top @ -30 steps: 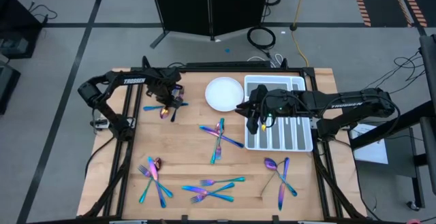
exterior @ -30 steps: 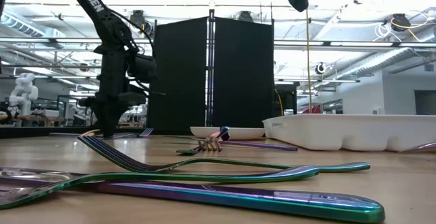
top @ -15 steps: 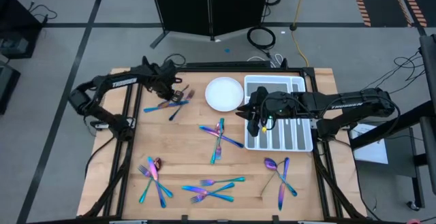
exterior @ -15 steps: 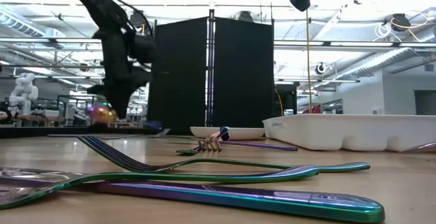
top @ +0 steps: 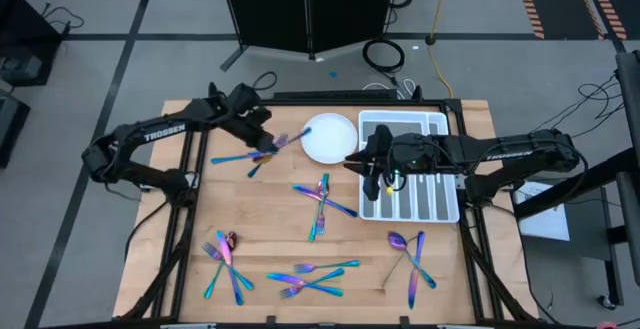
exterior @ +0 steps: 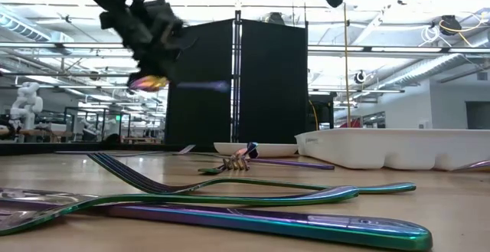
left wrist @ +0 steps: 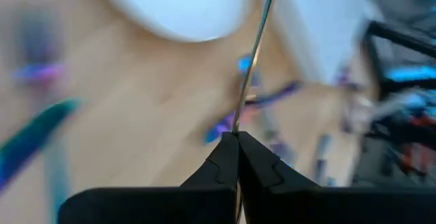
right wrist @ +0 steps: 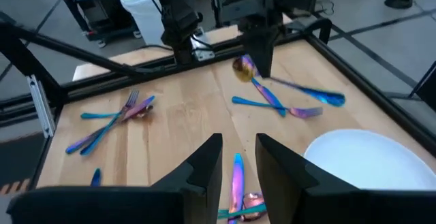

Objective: Sort silverware
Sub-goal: Put the purple spoon into the white silverware tray

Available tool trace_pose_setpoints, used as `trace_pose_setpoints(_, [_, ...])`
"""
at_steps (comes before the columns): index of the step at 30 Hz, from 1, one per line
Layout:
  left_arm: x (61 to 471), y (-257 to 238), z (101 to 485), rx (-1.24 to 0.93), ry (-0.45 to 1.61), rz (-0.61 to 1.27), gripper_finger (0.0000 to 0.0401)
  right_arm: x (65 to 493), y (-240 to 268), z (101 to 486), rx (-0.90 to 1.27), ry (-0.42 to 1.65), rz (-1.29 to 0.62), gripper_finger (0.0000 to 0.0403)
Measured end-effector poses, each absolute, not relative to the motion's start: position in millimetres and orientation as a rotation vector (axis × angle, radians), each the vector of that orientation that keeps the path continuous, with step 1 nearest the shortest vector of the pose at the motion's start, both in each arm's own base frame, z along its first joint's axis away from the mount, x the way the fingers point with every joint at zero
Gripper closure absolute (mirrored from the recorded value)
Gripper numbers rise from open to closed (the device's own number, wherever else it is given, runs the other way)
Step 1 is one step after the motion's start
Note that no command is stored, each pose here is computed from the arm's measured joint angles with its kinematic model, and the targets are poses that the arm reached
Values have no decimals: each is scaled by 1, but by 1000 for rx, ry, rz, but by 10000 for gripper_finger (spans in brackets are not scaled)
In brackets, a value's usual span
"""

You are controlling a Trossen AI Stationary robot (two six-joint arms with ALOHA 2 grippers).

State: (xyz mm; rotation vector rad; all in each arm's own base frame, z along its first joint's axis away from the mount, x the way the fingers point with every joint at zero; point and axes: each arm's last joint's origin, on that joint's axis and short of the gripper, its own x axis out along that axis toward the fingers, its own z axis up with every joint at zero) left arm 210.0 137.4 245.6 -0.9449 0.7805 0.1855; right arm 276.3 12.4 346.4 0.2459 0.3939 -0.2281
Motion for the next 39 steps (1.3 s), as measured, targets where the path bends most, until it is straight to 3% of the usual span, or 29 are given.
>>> trace_pose_setpoints(7, [251,114,274,-764,502,-98,401,276,-7,345,390,386,-329,302])
trace_pose_setpoints(14, [273,94,305,-648,214,-188,401,278,-11,351,461,343,-226,212])
trace_pose_setpoints(19, [285,80,324,-639,27,-287,401,290,-12,367,364,125,-186,146])
trace_pose_setpoints(23, [293,69,326,-634,-34,-316,401,300,-12,376,293,-8,-169,124])
trace_pose_setpoints(34, [307,59,313,-649,-10,-284,401,300,-13,376,240,-21,-229,143])
trace_pose_setpoints(37, [309,60,310,-654,-5,-268,401,300,-13,375,244,-11,-221,182])
trace_pose_setpoints(39, [309,60,310,-654,-4,-265,401,300,-12,375,247,-11,-206,229])
